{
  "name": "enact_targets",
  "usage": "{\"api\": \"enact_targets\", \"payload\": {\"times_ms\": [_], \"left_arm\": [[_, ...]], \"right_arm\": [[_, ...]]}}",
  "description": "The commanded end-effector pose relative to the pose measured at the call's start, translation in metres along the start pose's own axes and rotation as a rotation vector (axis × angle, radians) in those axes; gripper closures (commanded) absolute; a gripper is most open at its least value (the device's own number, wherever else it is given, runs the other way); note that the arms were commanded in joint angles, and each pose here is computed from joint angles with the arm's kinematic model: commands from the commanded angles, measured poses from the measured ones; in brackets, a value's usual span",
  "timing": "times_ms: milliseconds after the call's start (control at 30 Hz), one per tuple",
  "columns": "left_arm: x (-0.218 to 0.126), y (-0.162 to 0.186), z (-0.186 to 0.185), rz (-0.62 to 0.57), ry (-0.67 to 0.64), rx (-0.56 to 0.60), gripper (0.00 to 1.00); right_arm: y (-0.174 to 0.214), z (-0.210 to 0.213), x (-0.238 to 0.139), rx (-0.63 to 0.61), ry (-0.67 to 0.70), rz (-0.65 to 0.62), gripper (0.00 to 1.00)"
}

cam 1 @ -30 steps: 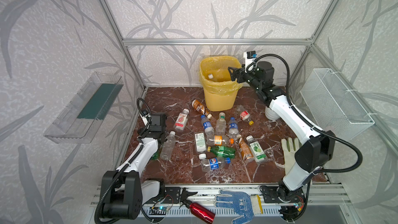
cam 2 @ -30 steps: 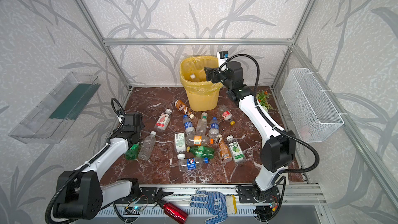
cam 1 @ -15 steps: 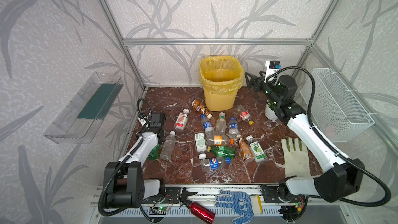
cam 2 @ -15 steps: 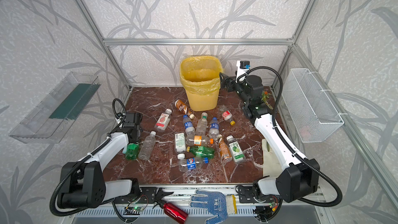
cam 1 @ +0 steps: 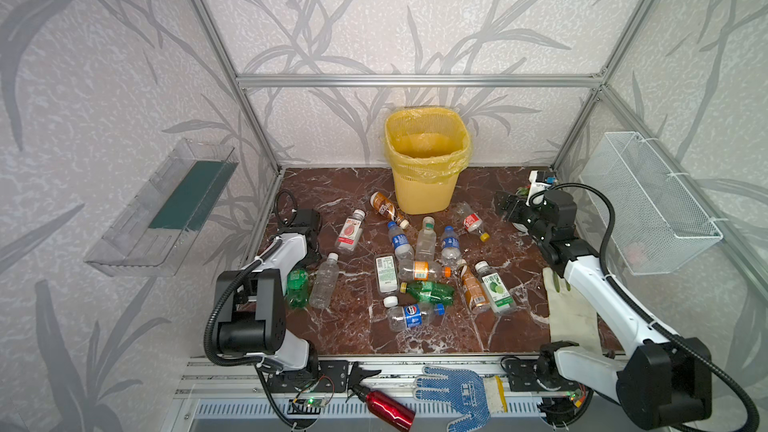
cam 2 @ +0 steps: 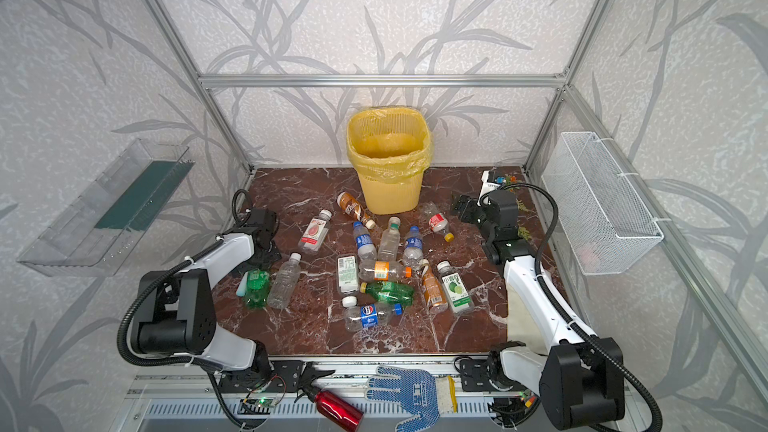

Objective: Throw the plastic bottles in the bin
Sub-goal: 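Grasp the green yellow-capped bottle with the left gripper while the right arm withdraws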

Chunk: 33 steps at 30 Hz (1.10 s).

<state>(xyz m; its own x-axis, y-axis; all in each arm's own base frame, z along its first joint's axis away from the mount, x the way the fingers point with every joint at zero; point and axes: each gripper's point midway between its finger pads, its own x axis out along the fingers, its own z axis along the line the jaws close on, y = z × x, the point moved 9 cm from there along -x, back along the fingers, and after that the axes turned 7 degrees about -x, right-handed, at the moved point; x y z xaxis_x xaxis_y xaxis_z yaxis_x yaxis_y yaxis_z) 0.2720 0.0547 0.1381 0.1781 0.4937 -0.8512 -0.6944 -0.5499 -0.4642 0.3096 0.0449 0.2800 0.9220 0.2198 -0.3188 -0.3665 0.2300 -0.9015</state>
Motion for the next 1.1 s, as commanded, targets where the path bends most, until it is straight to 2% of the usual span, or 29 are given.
{"api": "enact_targets", "payload": {"times_ms": [0,233,400,733,900,1067], "left_arm": [[-0.005,0.004,0.005,0.059,-0.003,0.024,0.08],[-0.015,0.010,0.014,0.076,0.007,0.008,0.07],[-0.023,0.014,0.022,0.078,0.002,-0.019,0.02],[-0.015,0.035,0.028,0.147,-0.012,-0.007,0.02],[-0.012,0.039,0.026,0.167,0.014,0.015,0.03],[-0.007,0.039,0.018,0.202,0.039,0.044,0.11]], "right_arm": [[0.009,-0.008,-0.005,0.050,0.019,0.014,0.08],[0.015,-0.012,-0.002,0.067,0.008,0.037,0.08],[0.022,-0.014,0.004,0.090,0.002,0.046,0.08],[0.028,-0.027,0.004,0.129,-0.003,0.050,0.09],[0.031,-0.035,0.002,0.146,0.008,0.055,0.09],[0.034,-0.039,0.002,0.166,0.012,0.056,0.08]]}}
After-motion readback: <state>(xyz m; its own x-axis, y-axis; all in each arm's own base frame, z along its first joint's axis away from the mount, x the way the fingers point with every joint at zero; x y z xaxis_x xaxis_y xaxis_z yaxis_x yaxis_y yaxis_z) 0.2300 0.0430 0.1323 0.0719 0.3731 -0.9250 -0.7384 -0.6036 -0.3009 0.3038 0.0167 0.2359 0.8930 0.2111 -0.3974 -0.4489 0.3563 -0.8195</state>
